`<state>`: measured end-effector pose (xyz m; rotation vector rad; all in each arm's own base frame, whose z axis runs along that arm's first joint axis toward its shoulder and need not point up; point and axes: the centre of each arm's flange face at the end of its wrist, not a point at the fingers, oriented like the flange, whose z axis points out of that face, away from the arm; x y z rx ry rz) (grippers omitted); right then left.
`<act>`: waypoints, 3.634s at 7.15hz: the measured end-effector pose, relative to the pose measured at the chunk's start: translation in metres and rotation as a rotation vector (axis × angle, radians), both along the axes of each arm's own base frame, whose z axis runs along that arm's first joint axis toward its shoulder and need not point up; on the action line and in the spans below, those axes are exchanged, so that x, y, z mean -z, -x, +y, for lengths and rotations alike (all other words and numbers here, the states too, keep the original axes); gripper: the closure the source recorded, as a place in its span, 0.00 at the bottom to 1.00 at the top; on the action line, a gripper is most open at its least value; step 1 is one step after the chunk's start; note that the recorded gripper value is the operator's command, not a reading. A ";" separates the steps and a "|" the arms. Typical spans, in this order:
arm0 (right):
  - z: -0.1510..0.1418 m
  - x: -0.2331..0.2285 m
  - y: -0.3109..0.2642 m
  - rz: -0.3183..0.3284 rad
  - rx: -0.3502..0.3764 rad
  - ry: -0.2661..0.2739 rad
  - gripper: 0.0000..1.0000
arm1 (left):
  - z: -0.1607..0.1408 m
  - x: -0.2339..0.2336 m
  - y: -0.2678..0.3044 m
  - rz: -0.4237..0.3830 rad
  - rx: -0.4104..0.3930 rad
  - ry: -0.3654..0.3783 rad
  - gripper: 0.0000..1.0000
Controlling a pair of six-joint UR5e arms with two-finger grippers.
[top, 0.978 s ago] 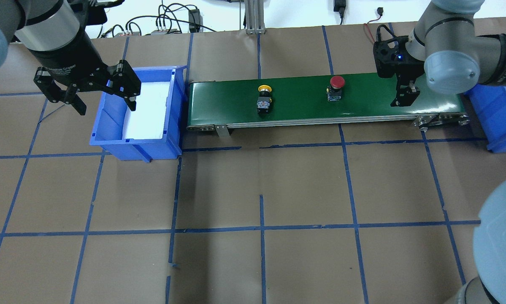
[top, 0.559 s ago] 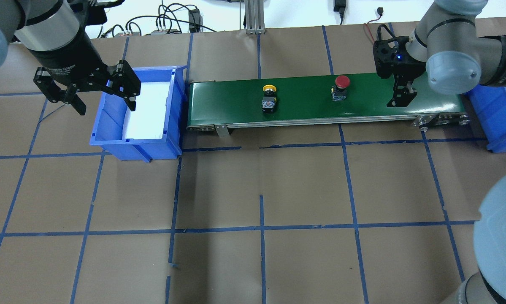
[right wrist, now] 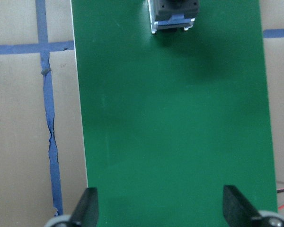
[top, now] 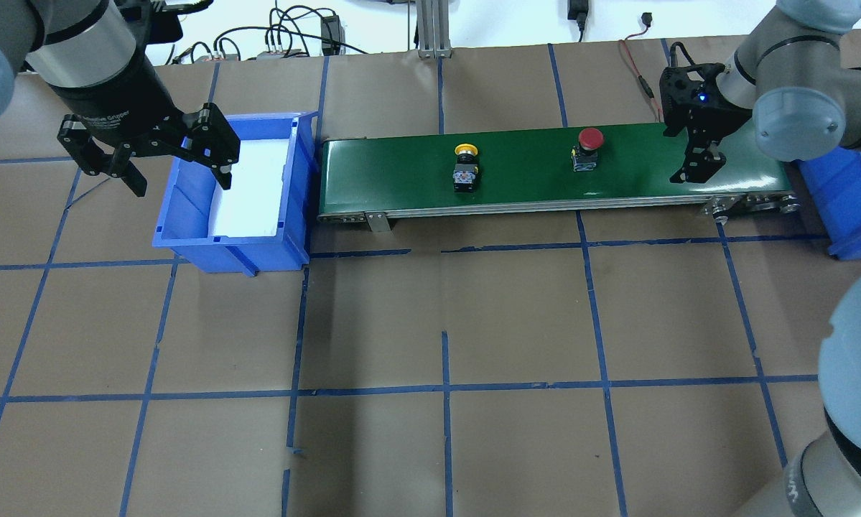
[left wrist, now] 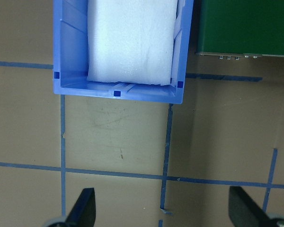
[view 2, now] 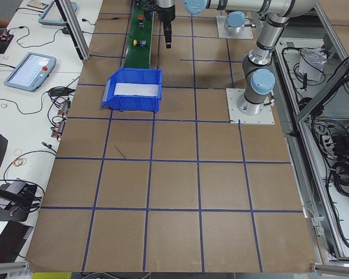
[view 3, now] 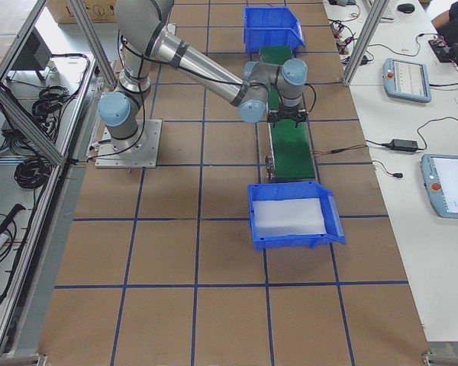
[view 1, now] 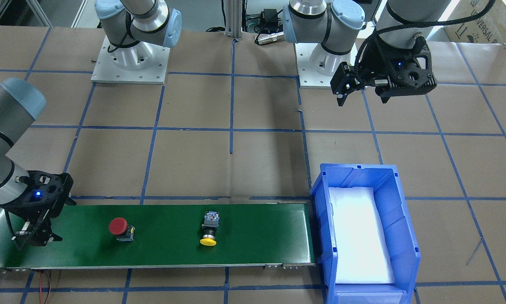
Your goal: Transport two buttons from left to right
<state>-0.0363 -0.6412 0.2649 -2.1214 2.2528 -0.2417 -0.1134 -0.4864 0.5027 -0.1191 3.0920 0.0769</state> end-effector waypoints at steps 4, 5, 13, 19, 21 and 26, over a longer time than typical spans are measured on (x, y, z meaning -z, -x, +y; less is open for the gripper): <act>0.000 0.008 0.004 -0.063 -0.018 0.004 0.08 | 0.000 0.000 0.001 0.003 0.000 -0.001 0.00; -0.001 0.010 0.003 -0.076 -0.020 0.005 0.08 | 0.000 0.001 0.001 0.003 0.000 -0.001 0.00; -0.003 0.007 0.003 -0.079 -0.021 0.013 0.08 | 0.000 0.001 0.001 0.003 0.000 -0.001 0.00; -0.003 0.003 0.006 -0.053 -0.043 0.022 0.07 | 0.000 0.001 0.001 0.000 0.001 -0.001 0.00; -0.005 -0.005 0.009 -0.024 -0.059 0.037 0.07 | 0.001 0.001 0.001 0.000 0.001 -0.002 0.00; -0.007 -0.006 0.003 -0.002 -0.065 0.039 0.07 | 0.001 0.001 0.001 0.001 0.001 -0.002 0.00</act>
